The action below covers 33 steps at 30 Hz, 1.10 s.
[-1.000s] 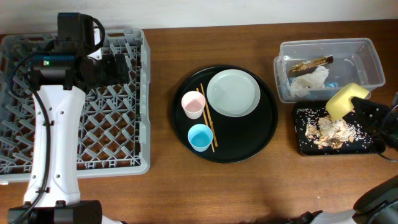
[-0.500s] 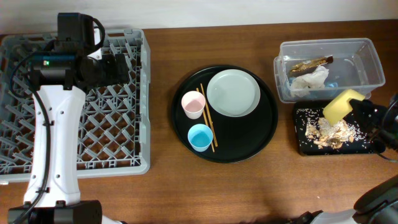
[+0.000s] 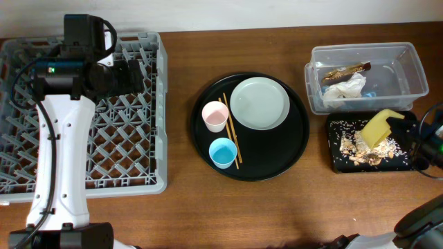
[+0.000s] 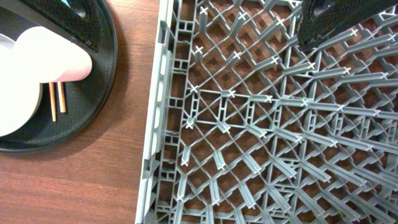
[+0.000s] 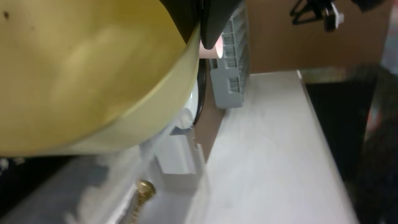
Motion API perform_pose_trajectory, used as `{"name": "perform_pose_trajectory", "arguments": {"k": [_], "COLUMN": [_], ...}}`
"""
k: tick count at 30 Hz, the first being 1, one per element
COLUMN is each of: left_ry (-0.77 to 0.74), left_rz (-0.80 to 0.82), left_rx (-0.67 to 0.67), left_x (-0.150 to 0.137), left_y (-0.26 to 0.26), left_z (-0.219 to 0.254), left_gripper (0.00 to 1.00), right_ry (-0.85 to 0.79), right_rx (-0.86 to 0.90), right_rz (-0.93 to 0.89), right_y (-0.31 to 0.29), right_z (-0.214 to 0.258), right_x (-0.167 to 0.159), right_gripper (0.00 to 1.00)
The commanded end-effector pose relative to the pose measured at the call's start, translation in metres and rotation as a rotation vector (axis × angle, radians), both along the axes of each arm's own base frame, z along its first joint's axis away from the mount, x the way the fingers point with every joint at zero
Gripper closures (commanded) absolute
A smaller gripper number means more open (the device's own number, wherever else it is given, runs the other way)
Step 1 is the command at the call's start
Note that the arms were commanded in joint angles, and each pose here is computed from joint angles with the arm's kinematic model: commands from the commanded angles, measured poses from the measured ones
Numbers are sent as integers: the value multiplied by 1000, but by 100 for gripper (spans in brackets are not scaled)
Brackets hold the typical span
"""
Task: Sort waste into correct bins and load items into the dishwasher rack
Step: 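Carry the yellow bowl over the black tray and tip out the shells, then return the empty yellow bowl to the black round tray and release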
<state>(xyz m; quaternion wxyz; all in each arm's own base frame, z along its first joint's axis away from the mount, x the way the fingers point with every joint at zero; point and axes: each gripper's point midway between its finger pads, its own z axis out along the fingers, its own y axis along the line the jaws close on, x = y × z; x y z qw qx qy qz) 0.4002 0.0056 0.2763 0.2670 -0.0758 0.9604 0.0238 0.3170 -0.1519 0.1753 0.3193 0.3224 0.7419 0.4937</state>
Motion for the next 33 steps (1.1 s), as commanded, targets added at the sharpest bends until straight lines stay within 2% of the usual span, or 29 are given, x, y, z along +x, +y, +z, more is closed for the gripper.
{"name": "perform_pose_trajectory", "arguments": {"k": [1, 7, 13, 15, 20, 25, 27, 33], "left_ry": [-7, -7, -7, -7, -7, -7, -7, -7], "left_rz": [9, 8, 8, 8, 8, 9, 8, 8], "left_rx": [-12, -12, -12, -12, -12, -12, -12, -12], "left_x": [3, 3, 3, 3, 3, 3, 3, 3], "left_y": [0, -1, -1, -1, -1, 0, -1, -1], "left_z": [2, 2, 2, 2, 2, 2, 2, 2], "left_gripper": [1, 0, 0, 0, 1, 1, 1, 1], "right_ry": [-293, -345, -460, -449, -118, 210, 347, 497], "right_rx": [-5, 26, -69, -91, -296, -523, -688, -925], "right_rz": [71, 107, 356, 442, 575, 656, 657, 676], "right_y": [9, 20, 94, 123, 195, 245, 258, 301], "right_z": [37, 48, 80, 88, 54, 1, -22, -60], "right_x": [2, 6, 30, 38, 50, 28, 16, -6], "right_gripper": [96, 96, 96, 96, 96, 96, 96, 96]}}
